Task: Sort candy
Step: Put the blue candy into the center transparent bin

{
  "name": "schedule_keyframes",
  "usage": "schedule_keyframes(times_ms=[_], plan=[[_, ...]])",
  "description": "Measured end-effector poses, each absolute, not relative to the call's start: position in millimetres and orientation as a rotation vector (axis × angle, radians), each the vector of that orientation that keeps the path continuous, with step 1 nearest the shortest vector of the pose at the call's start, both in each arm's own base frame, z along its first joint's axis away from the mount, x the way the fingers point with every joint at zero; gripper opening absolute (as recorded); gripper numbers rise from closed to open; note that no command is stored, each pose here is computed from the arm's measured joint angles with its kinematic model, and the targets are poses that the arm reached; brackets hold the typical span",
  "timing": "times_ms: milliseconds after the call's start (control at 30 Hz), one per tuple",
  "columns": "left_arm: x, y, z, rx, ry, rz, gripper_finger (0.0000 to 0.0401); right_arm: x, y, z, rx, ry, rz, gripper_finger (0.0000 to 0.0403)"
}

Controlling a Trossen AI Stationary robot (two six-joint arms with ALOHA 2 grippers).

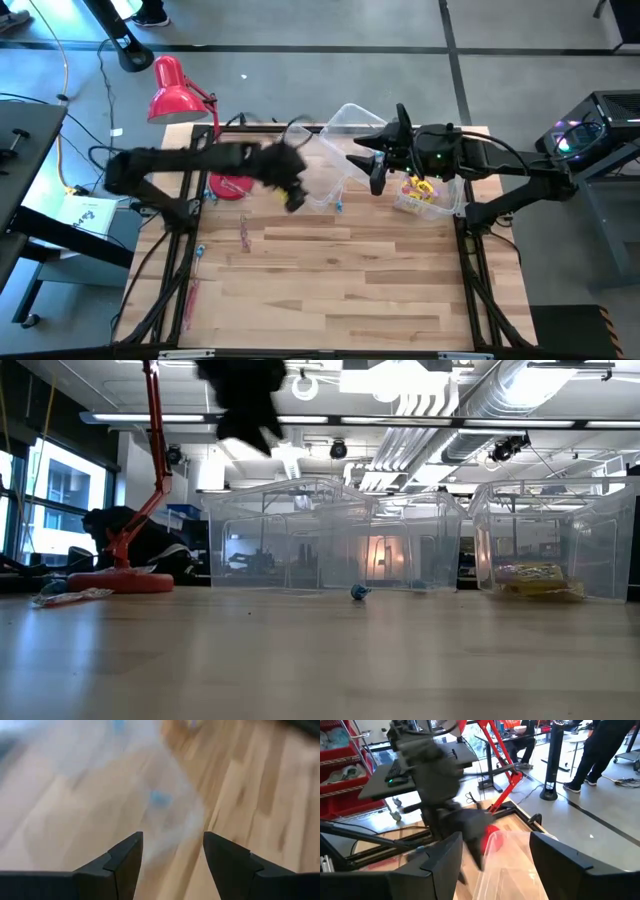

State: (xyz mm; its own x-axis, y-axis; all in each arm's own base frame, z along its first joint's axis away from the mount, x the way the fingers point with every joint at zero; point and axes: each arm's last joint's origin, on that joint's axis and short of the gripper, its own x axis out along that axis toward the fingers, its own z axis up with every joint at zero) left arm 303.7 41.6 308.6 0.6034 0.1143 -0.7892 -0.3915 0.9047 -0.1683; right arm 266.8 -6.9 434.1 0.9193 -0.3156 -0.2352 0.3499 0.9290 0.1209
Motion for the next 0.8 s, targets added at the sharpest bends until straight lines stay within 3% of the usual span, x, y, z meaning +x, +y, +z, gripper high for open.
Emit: schedule_keyframes(times_ms=[267,433,567,800], plan=[[225.0,-32.7,254.2,-0.633,0.932,0.503,0.0202,266.7,-7.0,433.7,0.163,0.218,-0.344,0.0227],[183.7,-69.3,214.3,-0.72,1.195,0.472,0.0202,266.7,-7.5,433.7,0.18,0.215,-0.348,0.0227],[156.5,-78.6,197.8,-0.704,1.415,0.62,0.0202,266.8,-7.7,433.7,0.181,0.215,-0.349,0.0227],[134.0,-82.9,184.1,-0.707,1.472,0.809,0.0202,272.6,-7.6,430.0,0.205,0.221,-0.352,0.0227]])
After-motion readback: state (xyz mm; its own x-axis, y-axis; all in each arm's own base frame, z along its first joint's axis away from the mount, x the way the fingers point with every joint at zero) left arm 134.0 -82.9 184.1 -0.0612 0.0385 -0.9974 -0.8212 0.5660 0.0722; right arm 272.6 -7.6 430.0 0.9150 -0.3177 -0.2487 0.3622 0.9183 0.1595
